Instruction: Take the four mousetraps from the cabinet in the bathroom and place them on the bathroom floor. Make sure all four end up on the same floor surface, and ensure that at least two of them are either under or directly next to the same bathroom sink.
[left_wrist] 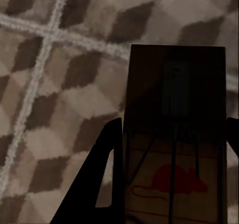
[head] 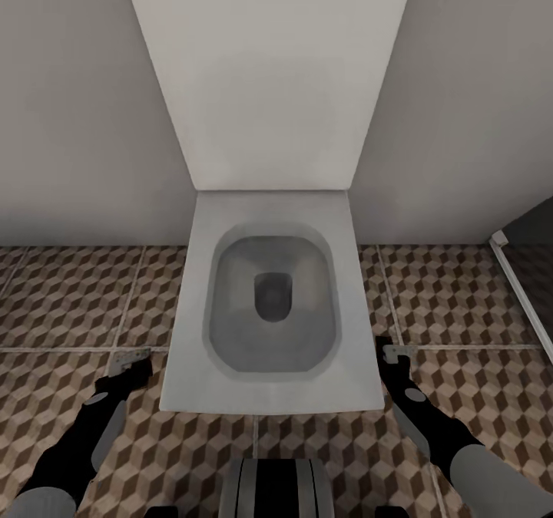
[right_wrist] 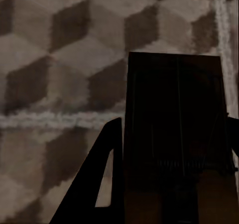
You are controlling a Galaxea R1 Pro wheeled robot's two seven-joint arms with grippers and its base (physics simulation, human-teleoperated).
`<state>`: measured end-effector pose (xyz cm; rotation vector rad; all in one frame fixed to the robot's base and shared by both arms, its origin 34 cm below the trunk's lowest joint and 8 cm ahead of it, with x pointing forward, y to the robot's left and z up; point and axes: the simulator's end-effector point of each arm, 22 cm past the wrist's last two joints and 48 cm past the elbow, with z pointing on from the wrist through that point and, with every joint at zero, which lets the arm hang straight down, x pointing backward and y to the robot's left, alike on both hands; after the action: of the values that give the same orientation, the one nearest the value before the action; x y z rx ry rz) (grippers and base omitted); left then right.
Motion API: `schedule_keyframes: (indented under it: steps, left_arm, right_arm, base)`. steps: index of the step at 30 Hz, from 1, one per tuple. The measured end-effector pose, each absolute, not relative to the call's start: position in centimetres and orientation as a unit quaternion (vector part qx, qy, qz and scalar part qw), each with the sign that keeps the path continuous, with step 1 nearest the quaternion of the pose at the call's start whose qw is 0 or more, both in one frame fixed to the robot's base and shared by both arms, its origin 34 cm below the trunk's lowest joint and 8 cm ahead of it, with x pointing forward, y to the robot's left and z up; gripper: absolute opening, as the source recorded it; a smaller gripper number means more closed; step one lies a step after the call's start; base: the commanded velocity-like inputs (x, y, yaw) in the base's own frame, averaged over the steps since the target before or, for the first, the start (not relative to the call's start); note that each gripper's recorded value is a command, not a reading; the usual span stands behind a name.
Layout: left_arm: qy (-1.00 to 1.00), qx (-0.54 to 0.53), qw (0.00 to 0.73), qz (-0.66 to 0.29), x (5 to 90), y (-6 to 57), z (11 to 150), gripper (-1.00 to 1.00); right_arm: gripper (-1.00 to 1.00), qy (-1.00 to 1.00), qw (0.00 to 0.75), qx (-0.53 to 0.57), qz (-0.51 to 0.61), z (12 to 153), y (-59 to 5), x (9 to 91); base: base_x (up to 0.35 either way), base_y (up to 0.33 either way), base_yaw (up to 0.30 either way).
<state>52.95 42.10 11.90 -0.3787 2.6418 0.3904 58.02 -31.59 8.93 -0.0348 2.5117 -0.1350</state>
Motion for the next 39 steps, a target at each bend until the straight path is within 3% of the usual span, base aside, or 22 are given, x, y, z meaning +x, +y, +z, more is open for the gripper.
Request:
schedule_keyframes:
  steps: [14,27,39]
  left_arm:
    - [0.955,-0.135,0.231,0.126,54.4,41.7,11.9,-1.00]
    - [0.961,-0.130,0.208,0.131,52.5,42.1,9.5,-1.00]
    - [0.955,-0.133,0.231,0.132,53.6,42.2,10.1,-1.00]
  right_arm:
    - [-1.00,0.939,0.325,0.033,-0.104,10.6,-38.7,60.5]
    - [-1.00,0.948,0.297,0.025,-0.109,7.7,-39.4,58.1]
    - [-1.00,0.948,0.298,0.022,-0.109,7.7,-39.3,58.1]
  base:
    - [0.000,0.000,0.000]
    - [0.000,0.000,0.000]
    - [0.000,0.000,0.000]
